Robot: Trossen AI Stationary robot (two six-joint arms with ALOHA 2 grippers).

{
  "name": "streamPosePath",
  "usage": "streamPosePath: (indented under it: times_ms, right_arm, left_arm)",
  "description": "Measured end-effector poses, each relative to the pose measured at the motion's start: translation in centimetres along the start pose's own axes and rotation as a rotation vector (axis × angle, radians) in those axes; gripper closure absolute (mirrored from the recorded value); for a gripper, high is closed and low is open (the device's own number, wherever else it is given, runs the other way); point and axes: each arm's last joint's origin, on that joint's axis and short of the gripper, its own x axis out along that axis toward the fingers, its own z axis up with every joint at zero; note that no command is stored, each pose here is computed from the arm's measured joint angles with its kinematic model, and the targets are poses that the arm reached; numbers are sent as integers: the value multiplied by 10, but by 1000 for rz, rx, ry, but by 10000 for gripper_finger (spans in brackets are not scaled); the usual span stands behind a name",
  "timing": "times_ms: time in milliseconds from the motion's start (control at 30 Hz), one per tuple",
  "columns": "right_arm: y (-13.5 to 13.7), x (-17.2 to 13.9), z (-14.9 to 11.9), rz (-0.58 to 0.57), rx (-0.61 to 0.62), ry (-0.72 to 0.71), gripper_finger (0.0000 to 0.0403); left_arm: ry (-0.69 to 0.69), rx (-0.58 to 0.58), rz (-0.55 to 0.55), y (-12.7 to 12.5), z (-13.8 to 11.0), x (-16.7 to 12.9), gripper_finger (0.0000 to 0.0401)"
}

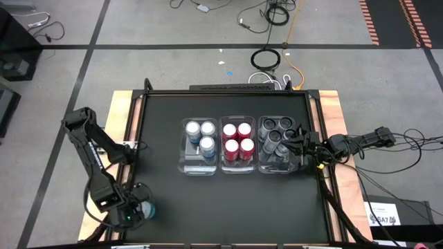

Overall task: Sort soda cans
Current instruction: Put the blue-white soda can into the left transparent bin

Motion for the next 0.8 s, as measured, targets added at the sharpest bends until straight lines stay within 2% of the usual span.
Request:
streamPosePath:
  times_ms: [300, 533, 800]
  right_arm:
    - [0, 0, 0, 0, 0, 0, 403]
    - [0, 0, 0, 0, 0, 0, 403]
    - [0, 0, 0, 0, 0, 0, 403]
  left_arm:
    - [-84, 61, -76, -1, 39, -14, 91]
    - [-180, 163, -188, -5, 79, -43, 91]
    - [-332, 297, -255, -9, 123, -82, 91]
